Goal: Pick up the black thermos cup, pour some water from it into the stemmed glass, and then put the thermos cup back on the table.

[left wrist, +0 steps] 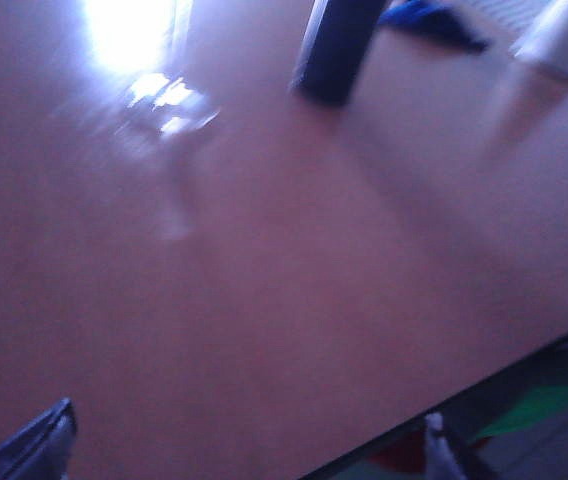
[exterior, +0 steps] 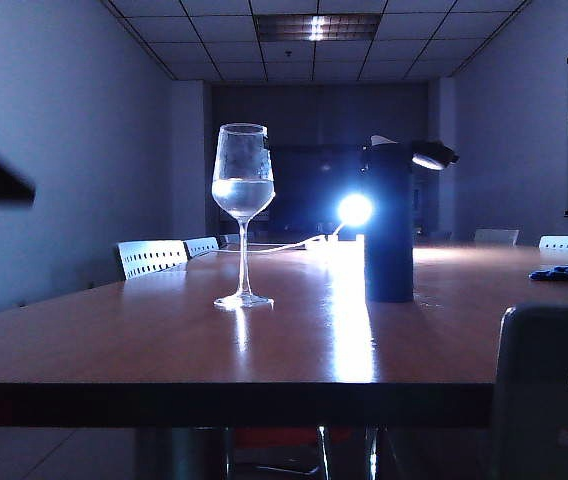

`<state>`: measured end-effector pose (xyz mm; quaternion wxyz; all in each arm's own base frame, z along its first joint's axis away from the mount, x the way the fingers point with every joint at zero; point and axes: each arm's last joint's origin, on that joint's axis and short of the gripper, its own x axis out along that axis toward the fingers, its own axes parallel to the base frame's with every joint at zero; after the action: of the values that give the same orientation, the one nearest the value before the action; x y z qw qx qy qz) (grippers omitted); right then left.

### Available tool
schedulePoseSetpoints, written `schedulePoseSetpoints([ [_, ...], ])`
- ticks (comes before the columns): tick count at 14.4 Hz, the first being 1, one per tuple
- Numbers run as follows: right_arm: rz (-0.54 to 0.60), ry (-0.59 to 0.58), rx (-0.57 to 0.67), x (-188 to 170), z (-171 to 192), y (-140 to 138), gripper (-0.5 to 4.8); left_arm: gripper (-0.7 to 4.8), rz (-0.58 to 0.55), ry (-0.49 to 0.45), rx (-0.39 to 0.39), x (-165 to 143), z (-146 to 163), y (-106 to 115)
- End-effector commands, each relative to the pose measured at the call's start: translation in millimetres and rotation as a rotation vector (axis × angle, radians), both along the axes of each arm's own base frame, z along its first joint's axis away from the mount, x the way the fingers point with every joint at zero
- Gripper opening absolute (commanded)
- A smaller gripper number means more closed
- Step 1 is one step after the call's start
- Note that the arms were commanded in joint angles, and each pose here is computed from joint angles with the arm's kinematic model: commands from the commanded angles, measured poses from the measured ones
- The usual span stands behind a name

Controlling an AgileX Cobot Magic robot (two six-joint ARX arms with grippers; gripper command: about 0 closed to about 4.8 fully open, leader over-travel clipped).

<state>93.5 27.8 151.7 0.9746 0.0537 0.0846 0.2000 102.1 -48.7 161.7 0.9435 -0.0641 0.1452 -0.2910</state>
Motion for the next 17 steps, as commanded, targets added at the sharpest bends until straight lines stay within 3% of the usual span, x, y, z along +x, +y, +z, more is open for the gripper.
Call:
schedulePoseSetpoints([
  [1, -0.006, -0.016, -0.012, 0.4, 0.1, -0.1, 0.16, 3.04, 0.036, -0.021, -0.001, 1.0, -2.4, 0.7],
  [3, -0.102, -0.02, -0.025, 1.4, 0.2, -2.8, -0.06, -0.15, 0.037, -0.069, -0.021, 1.9, -1.5, 0.3],
  [8, -0.119, -0.023, -0.022, 1.6, 0.8, -3.2, -0.05, -0.05, 0.065, -0.177, -0.063, 3.5, 7.9, 0.7],
  [11, -0.119, -0.023, -0.022, 1.6, 0.8, -3.2, -0.05, -0.05, 0.159, -0.252, -0.083, 7.1, 15.4, 9.2],
  [15, -0.452, -0.1, -0.022, 3.9, 8.1, -26.3, -0.05, -0.05, 0.388, -0.334, -0.055, 12.3, 21.8, 34.8],
  [17, -0.491, -0.153, -0.011, 4.0, 13.4, -32.8, -0.05, -0.05, 0.501, -0.355, -0.042, 12.8, 23.6, 46.3],
])
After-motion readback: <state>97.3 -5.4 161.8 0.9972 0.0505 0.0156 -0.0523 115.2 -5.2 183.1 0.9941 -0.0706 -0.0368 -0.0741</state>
